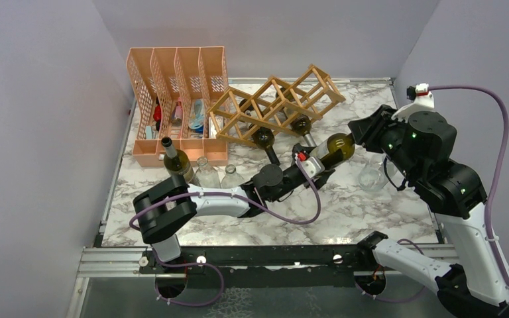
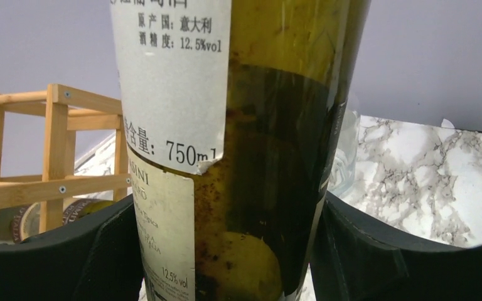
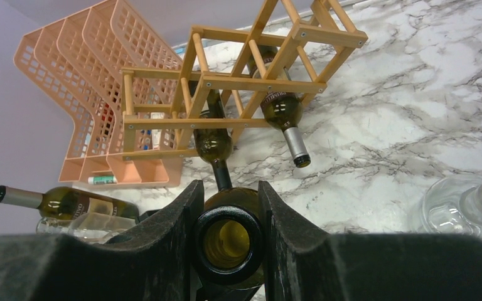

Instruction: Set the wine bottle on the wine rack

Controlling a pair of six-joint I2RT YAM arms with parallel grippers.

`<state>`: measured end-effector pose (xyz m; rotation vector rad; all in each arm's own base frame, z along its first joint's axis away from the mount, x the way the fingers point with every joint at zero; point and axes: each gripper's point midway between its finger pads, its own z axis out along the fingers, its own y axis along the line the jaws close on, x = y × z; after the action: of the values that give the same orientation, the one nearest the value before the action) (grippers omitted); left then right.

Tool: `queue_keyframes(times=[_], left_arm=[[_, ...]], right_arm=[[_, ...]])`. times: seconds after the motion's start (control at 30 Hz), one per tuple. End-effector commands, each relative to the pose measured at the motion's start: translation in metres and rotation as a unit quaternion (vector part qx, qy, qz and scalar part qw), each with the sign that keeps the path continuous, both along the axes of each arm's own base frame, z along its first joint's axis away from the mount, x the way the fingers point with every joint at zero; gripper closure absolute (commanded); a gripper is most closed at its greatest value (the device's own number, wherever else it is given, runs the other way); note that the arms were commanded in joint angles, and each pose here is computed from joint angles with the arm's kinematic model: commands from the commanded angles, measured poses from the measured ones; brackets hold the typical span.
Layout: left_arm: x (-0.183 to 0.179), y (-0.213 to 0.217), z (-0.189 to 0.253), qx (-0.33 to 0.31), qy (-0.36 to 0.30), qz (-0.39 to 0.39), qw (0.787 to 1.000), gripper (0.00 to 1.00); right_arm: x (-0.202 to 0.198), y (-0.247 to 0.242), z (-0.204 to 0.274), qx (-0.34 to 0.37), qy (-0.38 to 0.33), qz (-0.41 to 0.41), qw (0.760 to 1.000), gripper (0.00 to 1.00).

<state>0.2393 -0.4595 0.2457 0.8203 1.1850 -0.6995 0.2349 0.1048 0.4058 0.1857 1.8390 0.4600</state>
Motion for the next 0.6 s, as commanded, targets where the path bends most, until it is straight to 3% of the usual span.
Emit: queue_keyframes(times=[0.0,0.1,0.13,0.17,0.23,0.3,0.47,0.57], left_arm=[[0.003,0.005,0.022,-0.036,-0.042,0.012,0.998,0.44],[0.007,0.010,0.024,-0.034,-0.057,0.029,0.997,0.68],[0.008,0.012,0.025,-0.031,-0.066,0.034,0.997,0.93],[0.011,0.014,0.025,-0.029,-0.071,0.043,0.996,1.00],[0.008,0.013,0.028,-0.013,-0.095,0.035,0.995,1.00],[0.005,0.013,0.032,0.009,-0.118,0.027,0.993,1.00],[0.005,0.022,0.037,0.068,-0.190,0.032,0.979,1.00],[0.000,0.026,0.043,0.104,-0.267,0.027,0.958,1.00]], right_arm=[[-0.002,0.006,0.045,0.074,-0.060,0.007,0.995,0.99],[-0.004,0.005,0.041,0.065,-0.055,0.007,0.996,0.97],[-0.005,0.004,0.039,0.060,-0.054,0.010,0.997,0.90],[-0.007,0.005,0.038,0.048,-0.055,0.018,0.997,0.76],[-0.013,0.012,0.032,0.014,-0.057,0.059,0.997,0.54],[-0.023,0.016,0.020,-0.022,-0.045,0.099,0.994,0.44],[-0.042,0.001,0.001,-0.075,-0.002,0.108,0.991,0.39],[-0.050,-0.010,0.005,-0.087,-0.006,0.099,0.991,0.39]])
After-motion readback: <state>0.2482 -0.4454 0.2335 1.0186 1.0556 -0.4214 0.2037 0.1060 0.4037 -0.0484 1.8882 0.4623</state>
